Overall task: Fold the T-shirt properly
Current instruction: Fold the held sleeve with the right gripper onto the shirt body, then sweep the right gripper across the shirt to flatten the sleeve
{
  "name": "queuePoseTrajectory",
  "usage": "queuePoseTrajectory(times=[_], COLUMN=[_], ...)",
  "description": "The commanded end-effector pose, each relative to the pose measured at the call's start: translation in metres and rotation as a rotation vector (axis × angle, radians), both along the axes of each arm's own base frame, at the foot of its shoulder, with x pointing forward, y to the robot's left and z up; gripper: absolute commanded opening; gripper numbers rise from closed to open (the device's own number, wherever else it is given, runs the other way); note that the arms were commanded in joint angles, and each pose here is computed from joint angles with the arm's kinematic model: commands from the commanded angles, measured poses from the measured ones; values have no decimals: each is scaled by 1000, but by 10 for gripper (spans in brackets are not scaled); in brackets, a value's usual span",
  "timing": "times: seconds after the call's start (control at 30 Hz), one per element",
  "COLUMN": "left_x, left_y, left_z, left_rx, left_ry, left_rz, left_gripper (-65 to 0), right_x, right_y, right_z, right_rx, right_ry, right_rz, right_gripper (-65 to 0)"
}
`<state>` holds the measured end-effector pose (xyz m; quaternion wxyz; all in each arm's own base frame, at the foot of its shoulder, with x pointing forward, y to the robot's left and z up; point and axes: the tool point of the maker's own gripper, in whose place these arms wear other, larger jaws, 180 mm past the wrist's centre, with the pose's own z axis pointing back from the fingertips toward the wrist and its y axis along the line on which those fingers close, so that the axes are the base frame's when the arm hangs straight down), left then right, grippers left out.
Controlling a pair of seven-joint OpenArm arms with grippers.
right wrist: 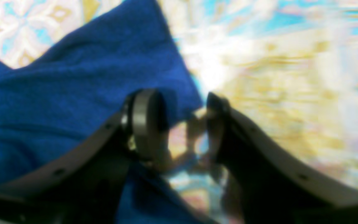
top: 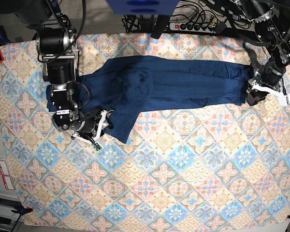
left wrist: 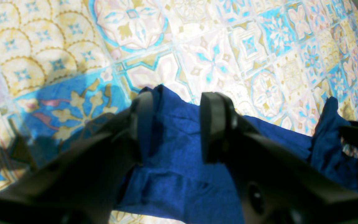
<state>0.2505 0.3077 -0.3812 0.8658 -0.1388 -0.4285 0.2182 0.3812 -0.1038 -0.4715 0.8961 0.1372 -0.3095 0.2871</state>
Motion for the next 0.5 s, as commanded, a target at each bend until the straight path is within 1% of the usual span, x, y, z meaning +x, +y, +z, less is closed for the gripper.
queuePoseTrajectory(times=[0.0, 0.2, 0.27, 0.3, 0.4, 0.47], left_x=[8, 9, 9, 9, 9, 9], left_y=[6, 6, 6, 6, 6, 6], left_z=[15, 15, 15, 15, 15, 15], left_rx=[17, 17, 17, 17, 17, 17], left_ry=[-51, -54, -54, -54, -54, -54], left_rz=[-1, -1, -1, -1, -1, -1], left_gripper=[-406, -406, -406, -406, -406, -406], right_x=[21, 17, 17, 16, 16, 18], right_y=[-2, 0, 1, 1, 5, 14], right_z=[19, 6, 6, 5, 6, 12], right_rx=[24, 64, 61, 61, 65, 63], right_ry=[-60, -29, -27, -25, -26, -27], right_rz=[-11, -29, -25, -25, -22, -11], right_gripper=[-403, -404, -422, -458, -639, -650])
